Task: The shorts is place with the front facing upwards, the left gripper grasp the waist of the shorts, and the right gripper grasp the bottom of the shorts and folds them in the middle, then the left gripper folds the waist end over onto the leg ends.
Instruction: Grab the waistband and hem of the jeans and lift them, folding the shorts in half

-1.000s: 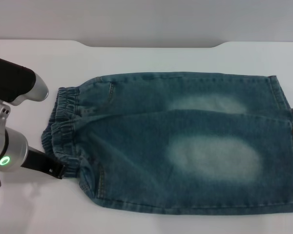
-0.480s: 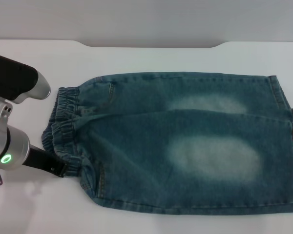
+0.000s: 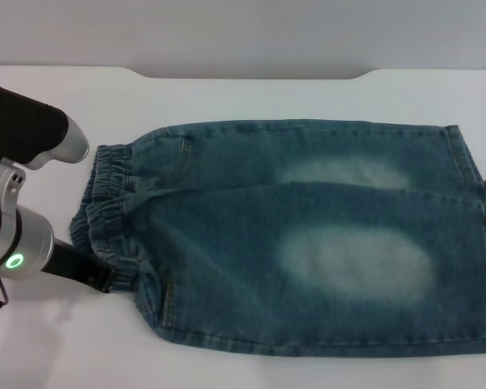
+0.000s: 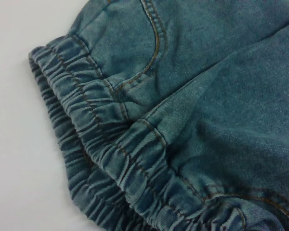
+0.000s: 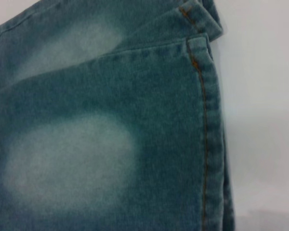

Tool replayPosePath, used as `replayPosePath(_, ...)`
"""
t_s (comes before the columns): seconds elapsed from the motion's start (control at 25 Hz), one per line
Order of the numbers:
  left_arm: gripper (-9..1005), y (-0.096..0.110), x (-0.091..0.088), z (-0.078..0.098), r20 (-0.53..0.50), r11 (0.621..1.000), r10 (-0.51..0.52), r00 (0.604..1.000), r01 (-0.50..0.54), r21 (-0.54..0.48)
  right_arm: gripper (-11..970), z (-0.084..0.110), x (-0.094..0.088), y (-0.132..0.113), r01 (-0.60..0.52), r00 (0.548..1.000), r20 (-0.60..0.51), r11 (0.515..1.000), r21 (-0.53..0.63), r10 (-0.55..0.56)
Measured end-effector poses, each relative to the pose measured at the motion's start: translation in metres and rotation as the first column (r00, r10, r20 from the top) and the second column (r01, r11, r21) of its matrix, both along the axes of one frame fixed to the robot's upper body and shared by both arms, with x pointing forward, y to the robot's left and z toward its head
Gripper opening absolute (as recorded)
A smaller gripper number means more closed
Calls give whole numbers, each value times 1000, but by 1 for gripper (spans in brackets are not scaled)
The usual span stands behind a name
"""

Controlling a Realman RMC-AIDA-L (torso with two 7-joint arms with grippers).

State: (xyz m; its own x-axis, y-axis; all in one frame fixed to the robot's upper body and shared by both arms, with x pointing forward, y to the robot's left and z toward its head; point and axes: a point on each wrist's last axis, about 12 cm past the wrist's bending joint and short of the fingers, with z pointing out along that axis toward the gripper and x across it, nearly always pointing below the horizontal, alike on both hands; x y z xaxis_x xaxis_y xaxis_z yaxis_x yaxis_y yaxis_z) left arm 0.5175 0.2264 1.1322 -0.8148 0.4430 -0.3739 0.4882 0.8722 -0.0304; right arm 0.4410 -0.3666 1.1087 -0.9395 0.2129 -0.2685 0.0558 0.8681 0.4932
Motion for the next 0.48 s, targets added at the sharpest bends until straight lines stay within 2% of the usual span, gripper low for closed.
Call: replayPosePath(0.48, 59, -3, 0, 0, 1, 1000, -12, 1000, 12, 1, 590, -3, 4, 3, -11, 1000, -4, 1000, 18, 11)
